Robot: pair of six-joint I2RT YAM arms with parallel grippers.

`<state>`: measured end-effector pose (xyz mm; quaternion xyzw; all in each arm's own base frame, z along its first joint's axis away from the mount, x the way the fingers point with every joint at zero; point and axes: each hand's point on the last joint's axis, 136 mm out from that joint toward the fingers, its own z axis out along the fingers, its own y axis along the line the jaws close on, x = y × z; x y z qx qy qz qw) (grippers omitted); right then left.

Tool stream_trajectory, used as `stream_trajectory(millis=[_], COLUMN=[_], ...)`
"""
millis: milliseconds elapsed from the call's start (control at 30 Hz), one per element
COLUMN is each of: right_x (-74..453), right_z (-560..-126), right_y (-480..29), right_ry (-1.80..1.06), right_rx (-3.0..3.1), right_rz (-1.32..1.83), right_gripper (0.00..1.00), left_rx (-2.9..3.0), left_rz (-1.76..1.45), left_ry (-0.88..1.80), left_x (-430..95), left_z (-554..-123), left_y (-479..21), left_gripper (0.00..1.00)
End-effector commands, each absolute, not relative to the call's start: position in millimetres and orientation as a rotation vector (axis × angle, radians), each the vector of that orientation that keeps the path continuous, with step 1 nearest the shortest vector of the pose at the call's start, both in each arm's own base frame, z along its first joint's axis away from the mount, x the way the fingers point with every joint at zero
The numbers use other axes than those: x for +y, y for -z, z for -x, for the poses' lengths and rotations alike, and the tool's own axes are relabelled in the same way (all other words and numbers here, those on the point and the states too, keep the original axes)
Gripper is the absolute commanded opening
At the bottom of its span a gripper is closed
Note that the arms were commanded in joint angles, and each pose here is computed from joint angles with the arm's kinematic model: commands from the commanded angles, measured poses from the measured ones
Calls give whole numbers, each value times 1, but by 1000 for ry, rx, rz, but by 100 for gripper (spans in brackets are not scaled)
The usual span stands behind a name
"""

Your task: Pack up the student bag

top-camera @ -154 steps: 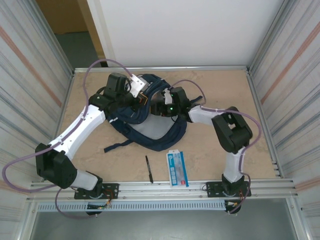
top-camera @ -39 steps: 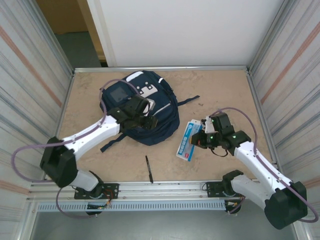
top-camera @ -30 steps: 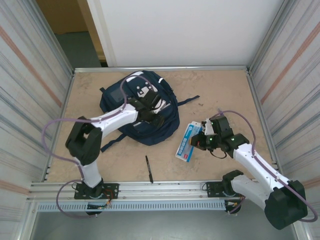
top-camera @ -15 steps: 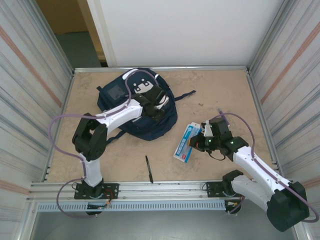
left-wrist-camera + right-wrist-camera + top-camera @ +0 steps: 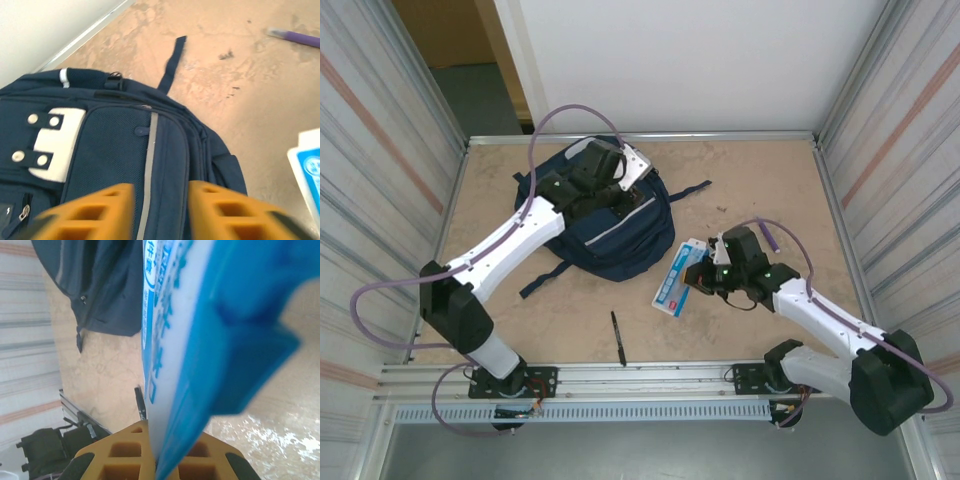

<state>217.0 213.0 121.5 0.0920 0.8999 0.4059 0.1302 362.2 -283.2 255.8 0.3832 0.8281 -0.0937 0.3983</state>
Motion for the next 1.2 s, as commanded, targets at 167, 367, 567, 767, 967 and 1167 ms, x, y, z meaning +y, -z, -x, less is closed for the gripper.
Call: stream_trajectory(millis=[167, 367, 567, 767, 967, 1167], right_x=[184, 181, 183, 186, 184, 183], right_z=[-232, -226, -224, -227, -223, -220], right_y=[-138, -125, -122, -128, -121, -114], right_ry=[-1085, -1097, -1113, -1136, -1126, -1122], right_rx=[2548, 2582, 2580, 2572, 2581, 2593], right_rz=[-331, -348, -334, -320, -332, -351], right_gripper=[0, 0, 0, 0, 0, 0], left_rx=[2240, 2381, 2480, 2530, 2586, 2449], left_rz=[-1261, -1215, -1187, -1119, -1140, -1146], left_ry=[112, 119, -4, -173, -191, -191], left_x=[-288, -280, -274, -265, -266, -276], left_z=[-342, -356, -372, -397, -391, -391], left_y=[-149, -105, -73, -57, -28, -83], left_gripper=[48, 43, 46, 46, 23, 0])
